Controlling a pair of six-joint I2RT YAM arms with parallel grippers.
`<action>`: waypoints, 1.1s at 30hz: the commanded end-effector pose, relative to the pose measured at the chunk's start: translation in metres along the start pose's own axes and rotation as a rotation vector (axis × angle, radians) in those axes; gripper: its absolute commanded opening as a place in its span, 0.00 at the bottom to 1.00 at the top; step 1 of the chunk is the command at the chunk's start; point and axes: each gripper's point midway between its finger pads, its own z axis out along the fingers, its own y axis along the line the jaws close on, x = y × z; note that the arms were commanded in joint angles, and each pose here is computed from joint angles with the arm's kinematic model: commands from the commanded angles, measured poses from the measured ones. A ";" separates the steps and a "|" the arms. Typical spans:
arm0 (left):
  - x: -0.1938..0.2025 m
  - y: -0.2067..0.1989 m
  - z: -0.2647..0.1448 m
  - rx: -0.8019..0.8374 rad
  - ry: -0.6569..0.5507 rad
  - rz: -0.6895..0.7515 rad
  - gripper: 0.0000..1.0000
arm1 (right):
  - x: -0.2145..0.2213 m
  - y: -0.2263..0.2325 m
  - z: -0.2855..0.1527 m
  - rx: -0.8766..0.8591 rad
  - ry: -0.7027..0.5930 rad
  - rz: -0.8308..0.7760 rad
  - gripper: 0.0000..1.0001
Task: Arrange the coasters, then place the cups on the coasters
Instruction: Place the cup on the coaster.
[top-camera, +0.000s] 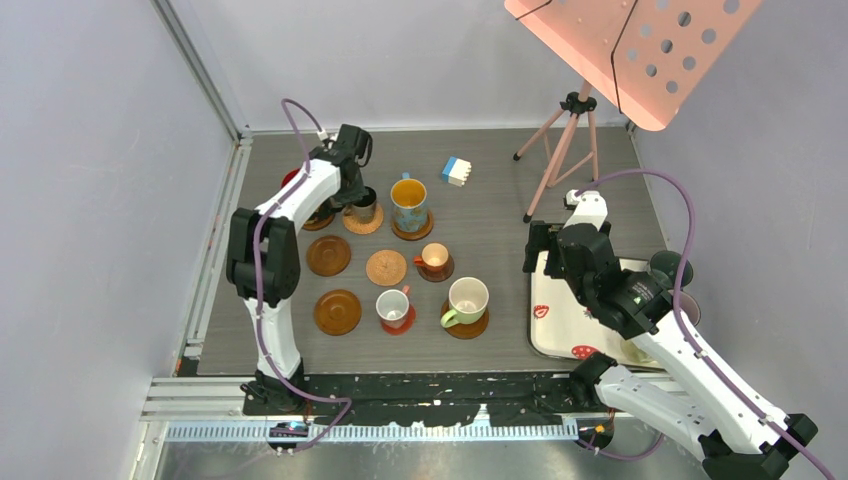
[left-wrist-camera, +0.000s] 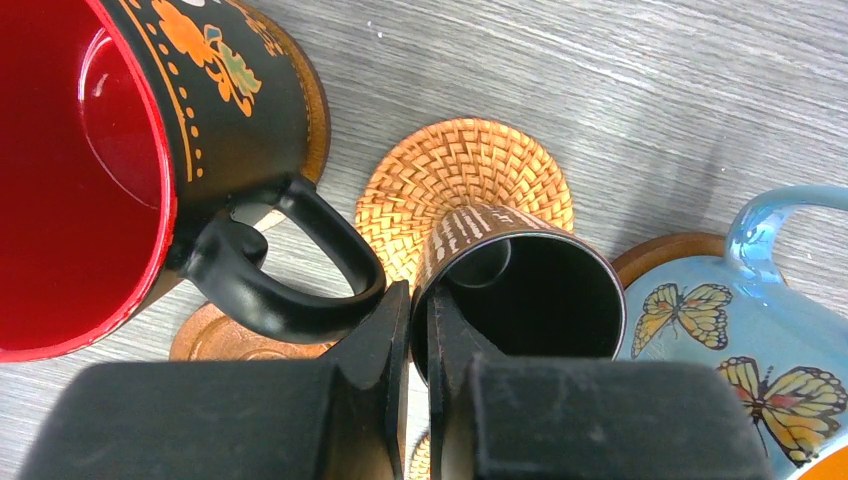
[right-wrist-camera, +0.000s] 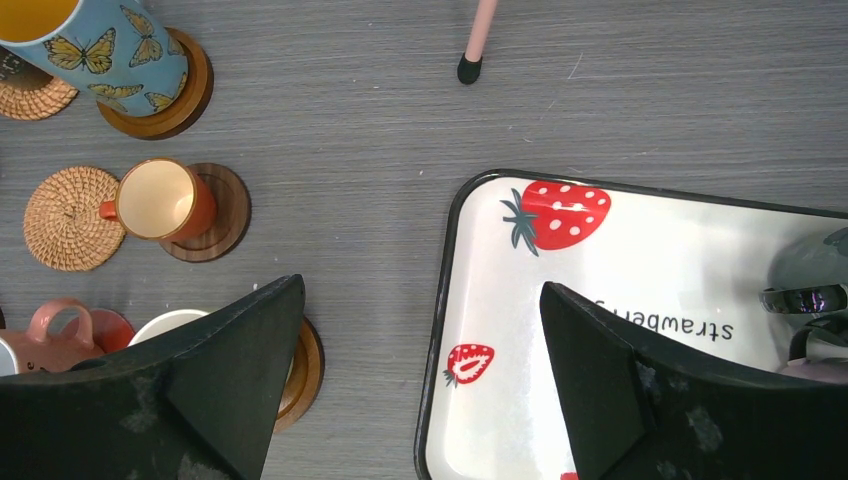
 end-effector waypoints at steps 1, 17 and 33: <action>-0.032 -0.008 -0.006 0.022 -0.100 -0.023 0.00 | -0.016 0.000 -0.007 -0.007 -0.049 0.022 0.96; -0.026 -0.010 -0.037 0.060 -0.092 0.001 0.21 | -0.010 0.007 -0.006 -0.038 -0.022 0.018 0.95; -0.007 -0.031 -0.132 0.347 -0.120 0.053 0.34 | 0.013 0.013 0.002 -0.024 0.067 0.121 0.96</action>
